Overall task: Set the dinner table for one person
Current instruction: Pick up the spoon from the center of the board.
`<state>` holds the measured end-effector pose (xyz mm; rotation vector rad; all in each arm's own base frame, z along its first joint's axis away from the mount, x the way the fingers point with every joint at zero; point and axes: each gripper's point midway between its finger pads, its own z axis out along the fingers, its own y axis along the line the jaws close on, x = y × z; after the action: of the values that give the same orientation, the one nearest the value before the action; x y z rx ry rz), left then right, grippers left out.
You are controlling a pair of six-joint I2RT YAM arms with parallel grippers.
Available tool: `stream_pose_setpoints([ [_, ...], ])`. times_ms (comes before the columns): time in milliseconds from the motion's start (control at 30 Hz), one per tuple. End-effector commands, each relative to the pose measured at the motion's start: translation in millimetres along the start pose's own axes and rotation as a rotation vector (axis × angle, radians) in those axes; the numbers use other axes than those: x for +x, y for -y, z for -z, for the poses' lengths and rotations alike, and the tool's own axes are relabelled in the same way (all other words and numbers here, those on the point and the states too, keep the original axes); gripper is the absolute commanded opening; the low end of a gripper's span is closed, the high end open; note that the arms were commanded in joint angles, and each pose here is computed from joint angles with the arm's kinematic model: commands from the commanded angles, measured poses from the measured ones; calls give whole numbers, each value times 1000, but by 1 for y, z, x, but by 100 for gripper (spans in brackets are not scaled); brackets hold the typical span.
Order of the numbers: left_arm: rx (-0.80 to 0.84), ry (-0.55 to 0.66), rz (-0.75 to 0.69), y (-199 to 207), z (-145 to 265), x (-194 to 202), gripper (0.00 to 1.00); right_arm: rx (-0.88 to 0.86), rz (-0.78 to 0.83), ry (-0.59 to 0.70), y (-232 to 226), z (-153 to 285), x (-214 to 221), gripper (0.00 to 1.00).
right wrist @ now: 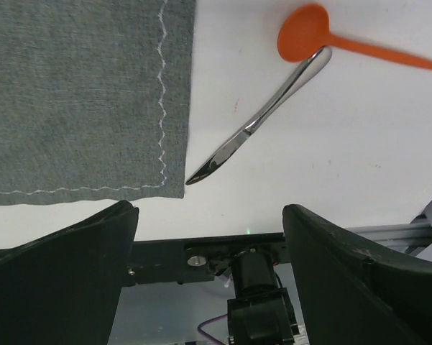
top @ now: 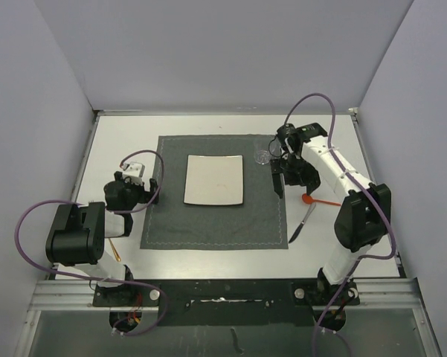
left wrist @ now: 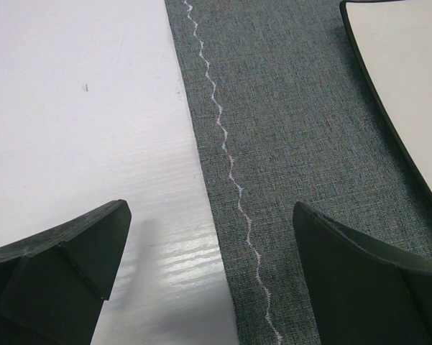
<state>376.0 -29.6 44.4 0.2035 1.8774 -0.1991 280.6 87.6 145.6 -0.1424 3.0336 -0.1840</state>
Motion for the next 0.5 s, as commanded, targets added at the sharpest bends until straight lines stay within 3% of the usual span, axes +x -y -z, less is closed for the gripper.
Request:
stream_pose_setpoints([
  [0, 4, 66, -15, 0, -3, -15, 98, -29, -123, 108, 3, 2, -7, 83],
  [267, 4, 67, -16, -1, -3, -16, 98, 238, -78, -41, 52, -19, -16, 81],
  [467, 4, 66, -15, 0, -3, -15, 98, 242, -35, -29, 53, -41, -38, 76],
])
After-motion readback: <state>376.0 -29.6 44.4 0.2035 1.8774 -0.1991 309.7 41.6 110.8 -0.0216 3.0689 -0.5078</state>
